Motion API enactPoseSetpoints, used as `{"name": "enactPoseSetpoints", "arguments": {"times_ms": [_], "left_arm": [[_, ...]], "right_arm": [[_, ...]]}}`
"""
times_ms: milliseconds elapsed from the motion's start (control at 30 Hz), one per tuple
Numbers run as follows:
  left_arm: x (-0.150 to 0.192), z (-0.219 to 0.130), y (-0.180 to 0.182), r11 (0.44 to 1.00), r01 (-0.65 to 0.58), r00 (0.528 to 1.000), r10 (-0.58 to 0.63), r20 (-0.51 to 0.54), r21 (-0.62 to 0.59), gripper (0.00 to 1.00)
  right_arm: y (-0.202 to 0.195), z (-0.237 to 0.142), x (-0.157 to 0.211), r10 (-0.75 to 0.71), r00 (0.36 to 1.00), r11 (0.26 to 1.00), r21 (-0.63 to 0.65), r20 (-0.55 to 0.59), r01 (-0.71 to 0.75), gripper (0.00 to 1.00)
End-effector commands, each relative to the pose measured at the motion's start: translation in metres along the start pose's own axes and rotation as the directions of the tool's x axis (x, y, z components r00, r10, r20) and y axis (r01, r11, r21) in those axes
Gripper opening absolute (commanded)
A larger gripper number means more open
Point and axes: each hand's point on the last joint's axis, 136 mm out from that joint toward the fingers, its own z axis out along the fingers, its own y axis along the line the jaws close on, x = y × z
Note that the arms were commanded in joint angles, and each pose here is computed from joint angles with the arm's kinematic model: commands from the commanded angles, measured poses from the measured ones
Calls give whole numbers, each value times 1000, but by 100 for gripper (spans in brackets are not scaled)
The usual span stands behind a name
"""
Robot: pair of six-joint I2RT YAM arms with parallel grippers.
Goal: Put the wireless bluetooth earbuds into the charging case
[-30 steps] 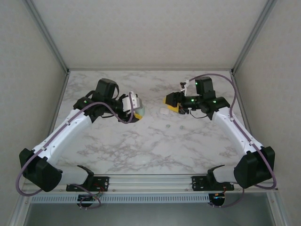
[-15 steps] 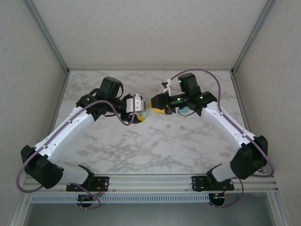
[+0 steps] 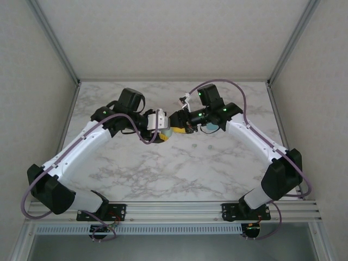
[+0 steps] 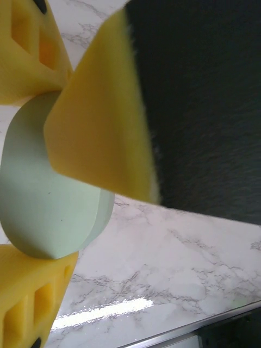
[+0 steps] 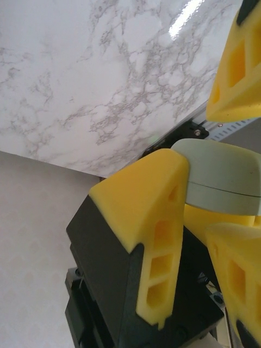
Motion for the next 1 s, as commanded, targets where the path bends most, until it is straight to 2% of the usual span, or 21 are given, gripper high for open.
{"name": "enactPoseSetpoints", "arguments": {"times_ms": [0, 167, 200, 300, 433, 533, 600, 700, 833, 900, 967], "left_arm": [[-6, 0, -1, 1000, -16, 1000, 16, -5, 14, 47], [-2, 2, -1, 1000, -20, 999, 21, -27, 17, 47], [-1, 3, -1, 1000, -19, 999, 20, -31, 14, 48], [0, 4, 4, 1000, -6, 999, 5, -38, -14, 57], [-3, 1, 24, 988, 71, 997, -72, -1, -140, 76], [-9, -10, 47, 941, 201, 979, -186, 77, -274, 78], [-15, -18, 56, 899, 297, 953, -259, 157, -321, 80], [-19, -26, 65, 812, 469, 875, -374, 308, -347, 81], [-15, -34, 73, 663, 676, 720, -500, 482, -322, 81], [-19, -35, 72, 630, 727, 659, -530, 534, -271, 81], [-28, -32, 68, 636, 740, 628, -535, 566, -220, 81]], "right_arm": [[10, 3, 1, -13, 999, 1000, -24, -33, 12, 48], [4, 8, 0, 1, 999, 1000, -6, -47, -1, 38], [2, 8, -1, 2, 999, 1000, -2, -43, -2, 34], [-2, 7, -4, 2, 1000, 1000, 28, -19, -2, 26], [-3, 1, -16, -12, 997, 998, 58, 77, 7, 20], [-11, -12, -30, 7, 979, 997, 77, 205, -23, 19], [-11, -21, -42, 21, 953, 998, 42, 303, -35, 18], [-12, -38, -56, 52, 886, 998, 1, 460, -59, 18], [-11, -58, -66, 141, 779, 990, -98, 610, -103, 18], [-12, -65, -66, 172, 746, 985, -117, 643, -126, 19], [-10, -70, -65, 197, 730, 980, -137, 654, -141, 19]]}}
